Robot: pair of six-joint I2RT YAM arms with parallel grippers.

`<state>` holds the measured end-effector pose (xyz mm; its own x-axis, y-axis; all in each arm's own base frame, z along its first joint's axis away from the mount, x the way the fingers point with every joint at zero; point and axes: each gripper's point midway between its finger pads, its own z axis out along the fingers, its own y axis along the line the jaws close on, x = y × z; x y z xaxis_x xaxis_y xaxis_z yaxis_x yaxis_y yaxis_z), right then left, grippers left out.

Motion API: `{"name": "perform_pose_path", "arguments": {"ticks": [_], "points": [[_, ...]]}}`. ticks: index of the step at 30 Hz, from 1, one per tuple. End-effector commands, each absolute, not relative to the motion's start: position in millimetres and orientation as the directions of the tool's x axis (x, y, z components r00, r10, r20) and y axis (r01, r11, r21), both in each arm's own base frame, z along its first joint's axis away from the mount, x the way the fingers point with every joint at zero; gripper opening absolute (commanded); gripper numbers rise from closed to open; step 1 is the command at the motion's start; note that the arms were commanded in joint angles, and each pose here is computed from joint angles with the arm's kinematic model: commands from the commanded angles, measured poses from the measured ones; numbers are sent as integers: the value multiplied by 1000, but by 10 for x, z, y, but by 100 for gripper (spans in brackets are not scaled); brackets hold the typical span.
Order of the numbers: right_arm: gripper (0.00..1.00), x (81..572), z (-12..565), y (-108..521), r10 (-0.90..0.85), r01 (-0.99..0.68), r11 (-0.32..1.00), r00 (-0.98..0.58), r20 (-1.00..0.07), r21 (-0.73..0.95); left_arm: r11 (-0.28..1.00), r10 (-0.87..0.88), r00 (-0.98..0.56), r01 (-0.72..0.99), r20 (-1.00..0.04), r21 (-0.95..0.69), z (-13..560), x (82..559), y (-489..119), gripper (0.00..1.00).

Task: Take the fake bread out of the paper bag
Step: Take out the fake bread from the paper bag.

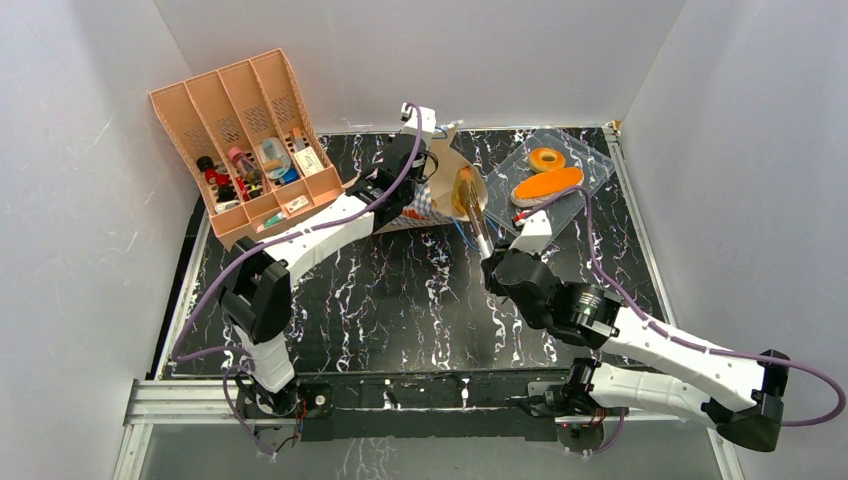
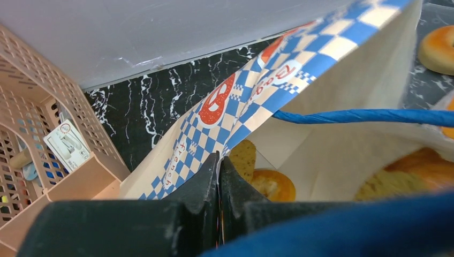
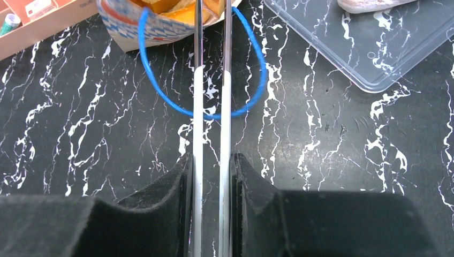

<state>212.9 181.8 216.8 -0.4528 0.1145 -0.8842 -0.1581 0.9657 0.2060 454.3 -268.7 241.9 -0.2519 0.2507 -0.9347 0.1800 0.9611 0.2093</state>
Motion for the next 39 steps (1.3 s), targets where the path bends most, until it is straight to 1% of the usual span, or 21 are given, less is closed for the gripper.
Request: {"name": "perform_pose_path", "arguments": {"ticks": [1, 6, 10, 16, 20, 26, 31, 36, 39], "points": [[0, 2187, 2562, 1708, 263, -74, 947, -377, -888, 312, 968, 245, -353, 140, -903, 207, 2090, 4715, -2410, 0], [0, 2244, 2818, 1660, 339, -47, 928, -309, -888, 371, 964, 260, -371, 159, -892, 214, 1920, 4739, -2424, 0], [0, 2316, 3036, 1671, 368, -36, 921, -257, -894, 389, 963, 256, -372, 179, -892, 202, 1855, 4717, -2447, 0], [0, 2388, 3320, 1824, 400, -68, 903, -233, -887, 425, 965, 232, -357, 201, -905, 168, 1928, 4701, -2510, 0], [0, 2394, 3610, 1759, 449, -74, 881, -176, -876, 467, 964, 227, -345, 211, -911, 160, 2016, 4707, -2537, 0], [0, 2399, 3966, 1665, 478, -74, 870, -118, -870, 488, 962, 238, -345, 215, -908, 170, 2034, 4730, -2549, 0], [0, 2453, 4067, 1567, 461, -27, 886, -61, -885, 463, 963, 232, -334, 212, -914, 167, 2117, 4696, -2519, 0], [0, 2559, 4018, 1486, 388, 66, 920, -4, -922, 387, 966, 217, -297, 201, -930, 162, 2336, 4617, -2439, 0], [0, 2634, 3922, 1476, 315, 133, 941, -2, -949, 312, 968, 210, -273, 196, -939, 160, 2471, 4564, -2387, 0]]}}
